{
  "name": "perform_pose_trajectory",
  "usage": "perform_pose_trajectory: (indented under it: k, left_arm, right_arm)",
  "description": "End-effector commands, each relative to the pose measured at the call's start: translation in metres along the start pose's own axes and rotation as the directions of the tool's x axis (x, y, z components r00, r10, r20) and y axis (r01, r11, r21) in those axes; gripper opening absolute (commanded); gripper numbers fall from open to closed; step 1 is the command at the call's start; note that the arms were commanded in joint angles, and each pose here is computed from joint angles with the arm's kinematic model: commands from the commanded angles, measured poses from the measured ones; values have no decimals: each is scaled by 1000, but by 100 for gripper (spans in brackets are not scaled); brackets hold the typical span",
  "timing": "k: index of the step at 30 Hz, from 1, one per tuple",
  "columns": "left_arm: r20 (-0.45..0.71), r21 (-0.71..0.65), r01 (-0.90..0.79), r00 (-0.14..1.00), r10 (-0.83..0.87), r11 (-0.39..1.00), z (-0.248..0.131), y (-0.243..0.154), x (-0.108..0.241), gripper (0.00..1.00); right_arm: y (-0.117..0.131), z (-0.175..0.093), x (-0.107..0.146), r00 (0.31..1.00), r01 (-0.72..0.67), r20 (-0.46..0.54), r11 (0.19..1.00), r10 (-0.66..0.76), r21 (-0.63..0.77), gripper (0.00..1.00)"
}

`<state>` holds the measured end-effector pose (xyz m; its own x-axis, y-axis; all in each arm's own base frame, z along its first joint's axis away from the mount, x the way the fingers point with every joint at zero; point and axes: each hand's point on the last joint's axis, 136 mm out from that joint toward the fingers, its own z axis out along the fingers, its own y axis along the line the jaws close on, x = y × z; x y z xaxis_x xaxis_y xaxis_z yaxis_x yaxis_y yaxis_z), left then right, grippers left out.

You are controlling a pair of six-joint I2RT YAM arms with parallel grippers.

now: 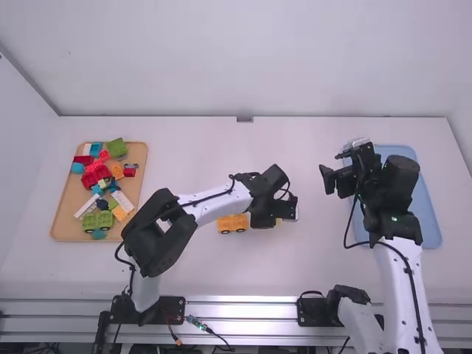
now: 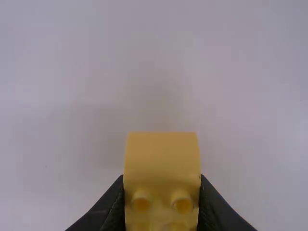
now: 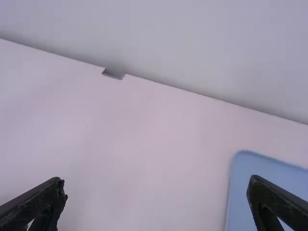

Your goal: Assemble lego blocks to make yellow taxi

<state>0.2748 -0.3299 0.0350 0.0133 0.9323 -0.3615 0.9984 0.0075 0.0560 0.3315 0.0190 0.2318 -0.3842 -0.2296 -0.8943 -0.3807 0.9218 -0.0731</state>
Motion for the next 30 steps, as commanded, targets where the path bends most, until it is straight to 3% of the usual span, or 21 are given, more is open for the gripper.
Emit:
perform_pose_trajectory:
  k: [1,8,17,19,22,23,25,26,30]
  left_arm:
    - [-17,47,27,1000,-27,999,11,-9,7,2]
    - [-140,8,86,987,-84,996,38,6,25,2]
    - [-111,-16,82,990,-84,996,40,17,21,2]
    - [-109,-13,75,991,-76,997,40,17,21,14]
    - [-108,-19,75,991,-76,997,40,18,21,52]
    - [-105,-21,72,992,-74,997,40,19,21,73]
    - [-105,-17,52,993,-54,998,41,18,20,93]
    - [-106,-16,34,994,-35,999,41,17,19,99]
    - [-155,-79,7,988,-19,997,33,31,23,99]
  right_arm:
    - [11,-5,-2,999,13,33,998,-11,-65,99]
    - [22,-8,-1,997,66,51,989,-60,-134,99]
    - [24,-1,3,997,79,38,986,-74,-149,99]
    - [24,-1,3,997,78,37,985,-73,-151,99]
    - [24,-1,3,997,78,37,986,-73,-150,99]
    - [24,-1,3,997,79,37,986,-74,-149,99]
    - [24,-1,3,997,79,37,986,-74,-150,99]
    - [24,-1,3,997,79,37,985,-75,-151,99]
    - [24,-1,5,997,74,31,986,-70,-152,99]
